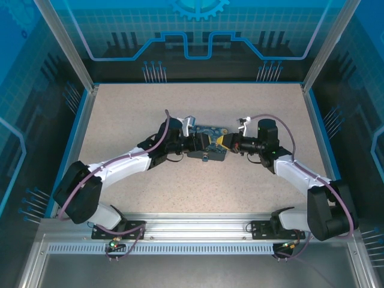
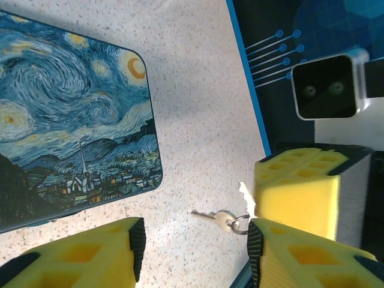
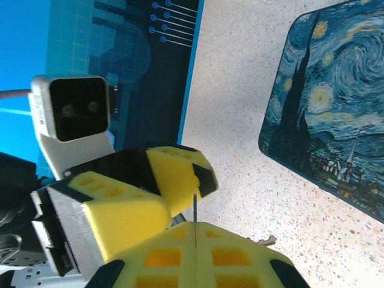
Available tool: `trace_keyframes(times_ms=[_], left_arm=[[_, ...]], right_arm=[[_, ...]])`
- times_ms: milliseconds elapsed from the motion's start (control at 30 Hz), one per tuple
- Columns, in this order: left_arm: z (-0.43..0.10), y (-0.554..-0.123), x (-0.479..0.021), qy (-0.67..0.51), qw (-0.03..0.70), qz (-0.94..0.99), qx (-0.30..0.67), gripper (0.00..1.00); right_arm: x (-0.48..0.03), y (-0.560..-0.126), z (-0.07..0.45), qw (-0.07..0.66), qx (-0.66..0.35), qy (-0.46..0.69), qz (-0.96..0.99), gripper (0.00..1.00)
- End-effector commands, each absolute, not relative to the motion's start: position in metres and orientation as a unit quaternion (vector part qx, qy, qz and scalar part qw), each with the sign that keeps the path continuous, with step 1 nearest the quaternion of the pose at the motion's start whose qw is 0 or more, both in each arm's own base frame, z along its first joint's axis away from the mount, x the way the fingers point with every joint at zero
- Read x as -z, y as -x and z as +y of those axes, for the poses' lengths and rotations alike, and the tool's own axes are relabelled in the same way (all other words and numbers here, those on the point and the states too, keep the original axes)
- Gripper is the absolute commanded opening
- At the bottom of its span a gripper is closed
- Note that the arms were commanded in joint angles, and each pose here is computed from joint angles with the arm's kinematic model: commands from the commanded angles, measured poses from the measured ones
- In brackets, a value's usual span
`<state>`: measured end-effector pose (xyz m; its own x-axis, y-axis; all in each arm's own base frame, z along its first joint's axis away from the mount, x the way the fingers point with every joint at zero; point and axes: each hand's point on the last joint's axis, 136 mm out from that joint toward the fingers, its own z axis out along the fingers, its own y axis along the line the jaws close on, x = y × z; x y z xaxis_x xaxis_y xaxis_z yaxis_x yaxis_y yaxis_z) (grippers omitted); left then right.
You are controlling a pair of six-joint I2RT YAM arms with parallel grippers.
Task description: Unlock a padlock with a key
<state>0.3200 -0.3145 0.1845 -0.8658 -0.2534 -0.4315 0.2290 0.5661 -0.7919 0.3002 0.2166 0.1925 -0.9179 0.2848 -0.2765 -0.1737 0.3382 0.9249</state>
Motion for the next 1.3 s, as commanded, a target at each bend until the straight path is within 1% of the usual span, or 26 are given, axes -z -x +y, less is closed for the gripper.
trace_keyframes(times_ms=[0, 167, 400, 800, 967, 1100, 1133, 1200, 1267], left_arm=[[-0.325, -0.323, -0.202, 0.003, 0.254, 0.820, 0.513, 0.49], [-0.332, -0.331, -0.203, 0.024, 0.249, 0.800, 0.545, 0.49], [-0.338, -0.336, -0.198, 0.040, 0.239, 0.791, 0.562, 0.45], [-0.341, -0.341, -0.191, 0.047, 0.236, 0.791, 0.563, 0.31], [-0.342, -0.341, -0.189, 0.045, 0.233, 0.791, 0.564, 0.27], [-0.342, -0.341, -0.188, 0.045, 0.233, 0.791, 0.564, 0.18], [-0.342, -0.341, -0.189, 0.044, 0.234, 0.790, 0.565, 0.14], [-0.343, -0.340, -0.189, 0.043, 0.234, 0.788, 0.567, 0.00], [-0.343, -0.340, -0.189, 0.046, 0.234, 0.787, 0.569, 0.00]], right_arm=[[-0.209, -0.300, 0.225, 0.201, -0.592, -0.012, 0.781, 0.00], [-0.208, -0.299, 0.228, 0.199, -0.591, -0.010, 0.781, 0.00], [-0.209, -0.297, 0.231, 0.199, -0.593, -0.006, 0.781, 0.00], [-0.209, -0.295, 0.232, 0.198, -0.592, -0.002, 0.781, 0.00], [-0.209, -0.295, 0.233, 0.197, -0.593, -0.001, 0.781, 0.00], [-0.207, -0.295, 0.233, 0.196, -0.592, -0.002, 0.782, 0.00], [-0.207, -0.296, 0.233, 0.195, -0.592, -0.003, 0.782, 0.00], [-0.207, -0.296, 0.233, 0.196, -0.591, -0.002, 0.782, 0.00], [-0.207, -0.296, 0.231, 0.196, -0.588, -0.006, 0.785, 0.00]])
